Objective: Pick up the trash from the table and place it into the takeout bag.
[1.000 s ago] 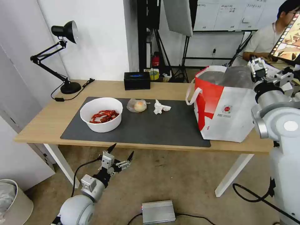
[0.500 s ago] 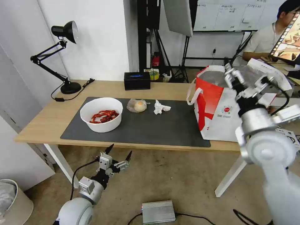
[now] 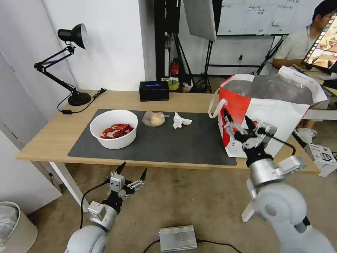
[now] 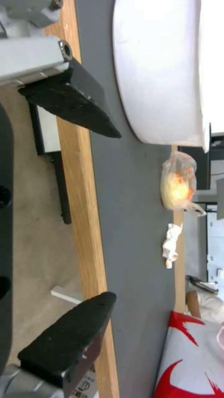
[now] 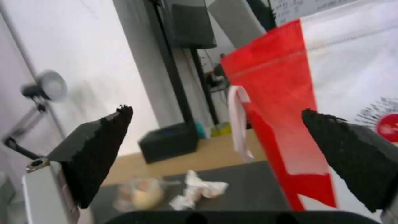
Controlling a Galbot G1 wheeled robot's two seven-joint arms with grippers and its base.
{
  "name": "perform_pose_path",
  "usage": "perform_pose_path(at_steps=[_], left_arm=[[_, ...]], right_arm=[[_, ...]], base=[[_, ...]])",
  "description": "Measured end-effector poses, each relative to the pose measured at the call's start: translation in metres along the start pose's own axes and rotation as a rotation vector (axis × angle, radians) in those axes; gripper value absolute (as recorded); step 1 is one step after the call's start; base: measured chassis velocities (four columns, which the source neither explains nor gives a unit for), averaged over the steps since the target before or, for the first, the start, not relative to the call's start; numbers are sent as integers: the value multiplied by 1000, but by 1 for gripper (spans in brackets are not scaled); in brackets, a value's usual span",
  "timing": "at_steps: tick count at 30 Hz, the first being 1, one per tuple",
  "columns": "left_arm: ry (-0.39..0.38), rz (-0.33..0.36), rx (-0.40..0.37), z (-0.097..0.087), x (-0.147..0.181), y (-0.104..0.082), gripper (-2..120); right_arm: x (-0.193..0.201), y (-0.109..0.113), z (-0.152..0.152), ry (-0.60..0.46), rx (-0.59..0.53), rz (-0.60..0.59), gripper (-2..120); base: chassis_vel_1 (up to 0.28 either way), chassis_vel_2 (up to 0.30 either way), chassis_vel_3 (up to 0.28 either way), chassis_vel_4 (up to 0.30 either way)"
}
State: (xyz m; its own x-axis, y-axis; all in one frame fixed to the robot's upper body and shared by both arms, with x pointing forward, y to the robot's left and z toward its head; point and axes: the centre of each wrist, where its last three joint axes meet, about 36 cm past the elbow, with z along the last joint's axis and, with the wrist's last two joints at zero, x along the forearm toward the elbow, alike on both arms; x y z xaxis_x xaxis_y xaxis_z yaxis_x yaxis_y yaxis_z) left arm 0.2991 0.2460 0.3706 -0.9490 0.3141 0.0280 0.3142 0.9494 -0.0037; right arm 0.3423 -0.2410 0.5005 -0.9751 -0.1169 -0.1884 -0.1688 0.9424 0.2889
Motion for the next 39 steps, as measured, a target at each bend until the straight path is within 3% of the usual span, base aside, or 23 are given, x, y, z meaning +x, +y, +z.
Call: perform_pose_path(at_steps=[6,22,39], left_arm=[[-10,-38,-2,-2,-1,0,100],[-23,-101,6,1,-1,-3,100],[-51,-159,55,-4,-1,1,100]], right_arm=[[18,-5,22,2,84,33,100],[48,-26,94,53,145,124,100],[59,-10,122,73,180,88,100]], base=[[0,0,0,0],[0,0,0,0],[0,0,0,0]])
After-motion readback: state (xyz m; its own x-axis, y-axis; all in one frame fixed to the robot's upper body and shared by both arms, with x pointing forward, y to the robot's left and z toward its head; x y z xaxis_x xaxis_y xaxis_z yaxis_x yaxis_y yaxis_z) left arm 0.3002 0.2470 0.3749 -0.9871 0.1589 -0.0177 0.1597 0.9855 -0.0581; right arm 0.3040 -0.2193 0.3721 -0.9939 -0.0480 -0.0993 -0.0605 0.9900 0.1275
